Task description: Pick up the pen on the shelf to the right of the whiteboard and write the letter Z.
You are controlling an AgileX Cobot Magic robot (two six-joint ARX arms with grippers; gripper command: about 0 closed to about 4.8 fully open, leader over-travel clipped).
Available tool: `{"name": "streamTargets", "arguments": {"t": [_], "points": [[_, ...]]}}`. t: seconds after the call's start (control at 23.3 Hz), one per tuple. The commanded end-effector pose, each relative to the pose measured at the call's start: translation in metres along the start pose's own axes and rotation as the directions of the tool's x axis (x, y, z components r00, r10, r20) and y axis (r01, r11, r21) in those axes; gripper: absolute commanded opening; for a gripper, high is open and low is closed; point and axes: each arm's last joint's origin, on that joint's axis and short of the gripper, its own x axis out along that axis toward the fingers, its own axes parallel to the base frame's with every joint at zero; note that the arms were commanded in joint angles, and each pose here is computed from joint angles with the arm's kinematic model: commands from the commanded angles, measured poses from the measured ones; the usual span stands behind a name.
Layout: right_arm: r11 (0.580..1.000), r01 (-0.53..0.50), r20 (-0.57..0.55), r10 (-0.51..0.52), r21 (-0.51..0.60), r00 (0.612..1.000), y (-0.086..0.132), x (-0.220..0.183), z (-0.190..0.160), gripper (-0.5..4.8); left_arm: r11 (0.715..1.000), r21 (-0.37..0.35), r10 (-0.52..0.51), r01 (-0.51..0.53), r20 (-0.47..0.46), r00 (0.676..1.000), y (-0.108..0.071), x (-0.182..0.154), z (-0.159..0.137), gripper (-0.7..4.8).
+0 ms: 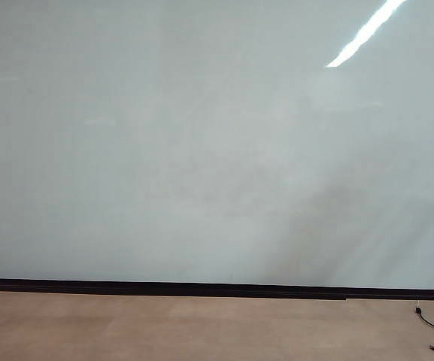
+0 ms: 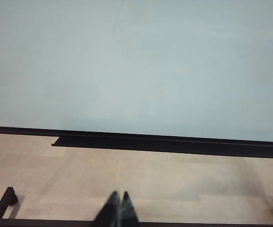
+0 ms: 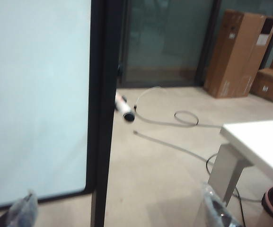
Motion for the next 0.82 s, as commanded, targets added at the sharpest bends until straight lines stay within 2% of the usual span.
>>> {"name": "streamTargets", "arguments": {"t": [0.04, 0.13, 0.34, 0.52, 0.82], "points": [[0.998, 0.046, 0.097, -0.050, 0.036, 0.994, -0.003, -0.001, 0.012, 4.68, 1.000, 0.004, -0.001, 0.001, 0.007, 1.000, 0.000, 0.000, 0.001, -0.05], [0.997, 0.054, 0.133, -0.061, 0.049, 0.989, -0.004, -0.001, 0.018, 4.68, 1.000, 0.004, 0.000, 0.000, 0.007, 1.000, 0.000, 0.000, 0.001, -0.04], [0.999, 0.048, 0.094, -0.049, 0.021, 0.994, -0.006, 0.004, 0.024, 4.68, 1.000, 0.004, -0.001, 0.001, 0.007, 1.000, 0.000, 0.000, 0.001, -0.04], [1.000, -0.002, 0.040, 0.002, -0.017, 0.999, -0.010, 0.021, 0.035, 4.68, 1.000, 0.004, -0.001, 0.001, 0.007, 1.000, 0.000, 0.000, 0.001, -0.04], [0.987, -0.157, 0.075, 0.159, -0.039, 0.984, -0.021, 0.055, 0.030, 4.67, 1.000, 0.004, -0.001, 0.001, 0.007, 1.000, 0.000, 0.000, 0.001, -0.04]]}}
